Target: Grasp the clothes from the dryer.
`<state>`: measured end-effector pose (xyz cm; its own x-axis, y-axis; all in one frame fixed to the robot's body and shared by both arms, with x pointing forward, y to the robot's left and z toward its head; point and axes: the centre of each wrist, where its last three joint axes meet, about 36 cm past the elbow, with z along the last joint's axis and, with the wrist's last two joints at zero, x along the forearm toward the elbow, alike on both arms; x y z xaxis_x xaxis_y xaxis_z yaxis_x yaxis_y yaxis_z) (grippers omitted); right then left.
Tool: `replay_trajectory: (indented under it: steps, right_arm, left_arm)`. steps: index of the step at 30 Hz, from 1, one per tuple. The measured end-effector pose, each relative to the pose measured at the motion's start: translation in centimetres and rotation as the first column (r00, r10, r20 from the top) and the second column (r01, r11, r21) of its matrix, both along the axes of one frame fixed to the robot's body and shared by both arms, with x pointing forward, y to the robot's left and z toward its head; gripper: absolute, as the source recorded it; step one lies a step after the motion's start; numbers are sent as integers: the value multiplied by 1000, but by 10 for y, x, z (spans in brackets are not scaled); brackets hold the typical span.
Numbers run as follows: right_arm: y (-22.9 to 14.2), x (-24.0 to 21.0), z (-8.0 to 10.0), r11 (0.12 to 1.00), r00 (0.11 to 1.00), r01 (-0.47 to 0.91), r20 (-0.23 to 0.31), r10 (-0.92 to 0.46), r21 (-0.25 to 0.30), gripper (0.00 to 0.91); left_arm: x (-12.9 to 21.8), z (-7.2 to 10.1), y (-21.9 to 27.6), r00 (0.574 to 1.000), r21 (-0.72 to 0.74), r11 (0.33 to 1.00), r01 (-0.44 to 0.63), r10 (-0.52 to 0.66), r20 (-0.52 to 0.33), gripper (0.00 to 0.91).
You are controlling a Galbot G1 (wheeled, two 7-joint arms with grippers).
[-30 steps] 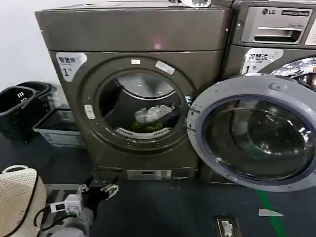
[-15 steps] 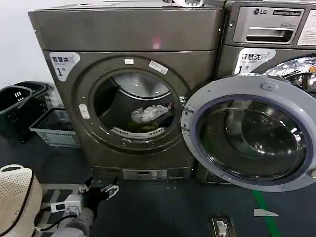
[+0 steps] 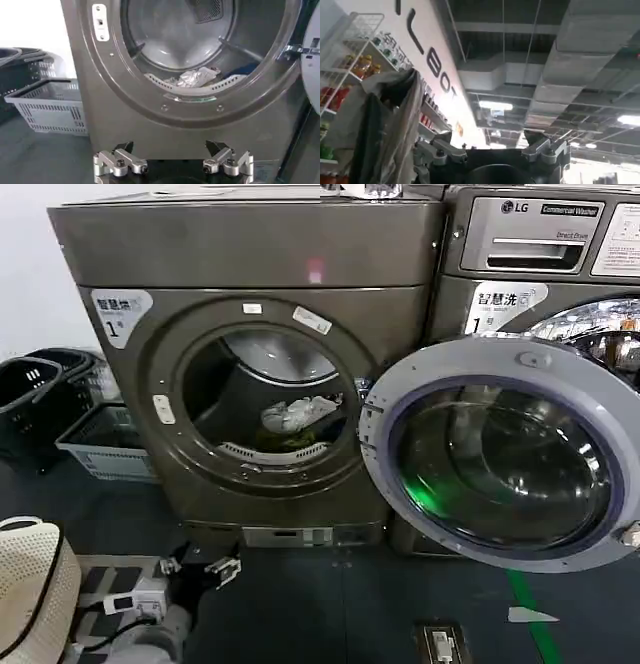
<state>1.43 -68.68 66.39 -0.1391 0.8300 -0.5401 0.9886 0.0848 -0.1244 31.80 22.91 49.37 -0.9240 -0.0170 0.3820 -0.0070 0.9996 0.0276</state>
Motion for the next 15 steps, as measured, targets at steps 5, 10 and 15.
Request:
replay_trajectory:
  steps: [5, 10, 15]
  right_arm:
    - [0, 0, 0, 1000, 1000, 0, 1, 0, 0, 907]
    - [-1, -1, 0, 1000, 1000, 3, 1, -3, 2, 907]
    - [0, 1, -1, 1000, 1000, -1, 2, 1, 2, 907]
  left_arm:
    - [1, -1, -2, 1000, 5, 1000, 6, -6, -3, 907]
    - [1, -1, -5, 1000, 10, 1000, 16, -16, -2, 907]
    - [3, 0, -9, 1000, 12, 1000, 22, -22, 5, 907]
